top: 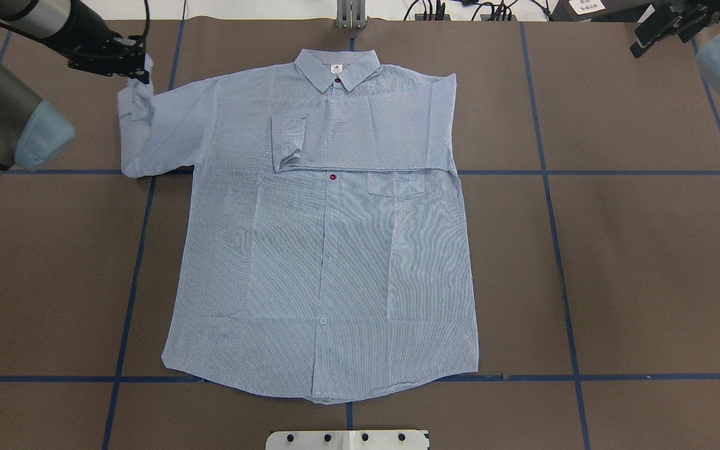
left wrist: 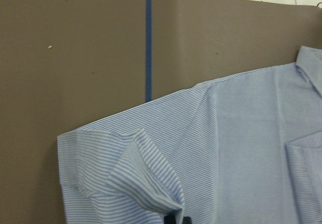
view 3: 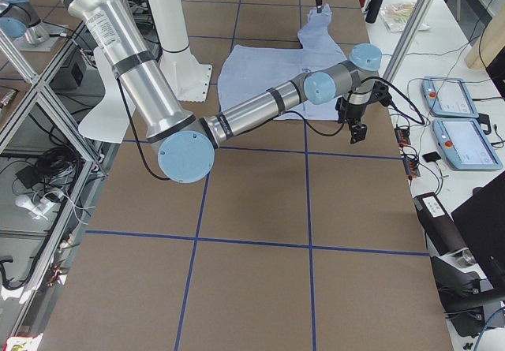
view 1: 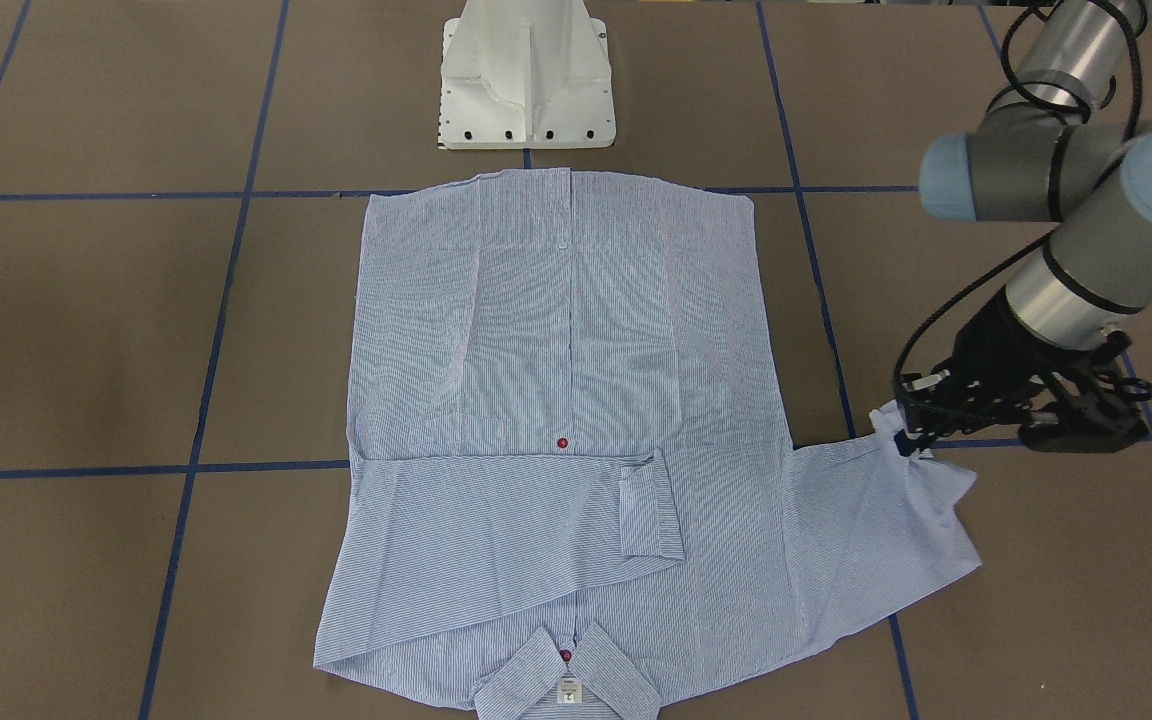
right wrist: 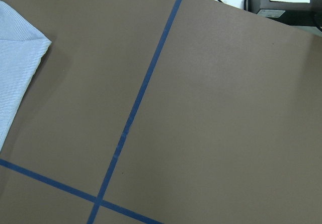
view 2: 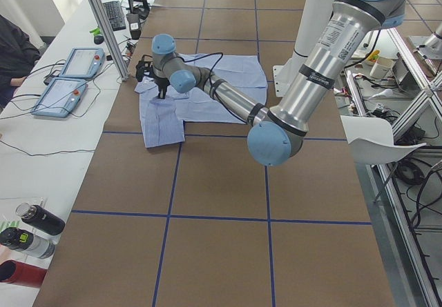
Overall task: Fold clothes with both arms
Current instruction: 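Carry the sleeve with the left gripper across the shirt front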
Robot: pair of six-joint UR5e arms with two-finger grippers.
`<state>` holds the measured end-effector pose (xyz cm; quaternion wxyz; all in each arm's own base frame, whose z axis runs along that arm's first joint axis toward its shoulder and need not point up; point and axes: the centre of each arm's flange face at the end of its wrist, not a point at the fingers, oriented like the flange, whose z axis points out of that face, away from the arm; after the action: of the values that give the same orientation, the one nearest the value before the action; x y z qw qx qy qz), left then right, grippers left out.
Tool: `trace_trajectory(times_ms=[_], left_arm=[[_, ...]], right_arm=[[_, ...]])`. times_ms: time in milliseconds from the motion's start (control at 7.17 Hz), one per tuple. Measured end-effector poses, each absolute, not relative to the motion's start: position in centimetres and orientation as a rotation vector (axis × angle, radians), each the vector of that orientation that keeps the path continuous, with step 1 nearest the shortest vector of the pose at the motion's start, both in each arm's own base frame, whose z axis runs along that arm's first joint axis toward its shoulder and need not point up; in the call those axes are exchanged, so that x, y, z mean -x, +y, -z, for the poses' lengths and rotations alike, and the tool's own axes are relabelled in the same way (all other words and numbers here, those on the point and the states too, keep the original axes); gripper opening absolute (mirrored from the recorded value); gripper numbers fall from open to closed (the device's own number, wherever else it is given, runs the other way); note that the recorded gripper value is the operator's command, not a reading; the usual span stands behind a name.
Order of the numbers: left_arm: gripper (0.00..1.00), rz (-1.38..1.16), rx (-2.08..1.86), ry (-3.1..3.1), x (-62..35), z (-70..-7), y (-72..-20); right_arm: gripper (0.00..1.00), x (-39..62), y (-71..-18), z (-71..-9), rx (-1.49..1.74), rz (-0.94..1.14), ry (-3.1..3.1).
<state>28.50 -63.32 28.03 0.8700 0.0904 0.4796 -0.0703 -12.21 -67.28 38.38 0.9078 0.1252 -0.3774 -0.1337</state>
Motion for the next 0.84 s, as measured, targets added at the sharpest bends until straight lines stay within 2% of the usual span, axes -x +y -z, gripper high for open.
trace_trajectory(times_ms=[418,837], left_arm=[[0.0,0.216,-0.087,1.059,-40.2,-17.6,-60.6],[0.0,0.286,-0.043,1.067,-48.4,-11.5,-59.5]], right_arm=[[1.0,12.1,-67.0,-39.2,-0.247,0.273,-0.778],[1.0,12.2,-67.0,-39.3,-0.243,0.271,-0.777]])
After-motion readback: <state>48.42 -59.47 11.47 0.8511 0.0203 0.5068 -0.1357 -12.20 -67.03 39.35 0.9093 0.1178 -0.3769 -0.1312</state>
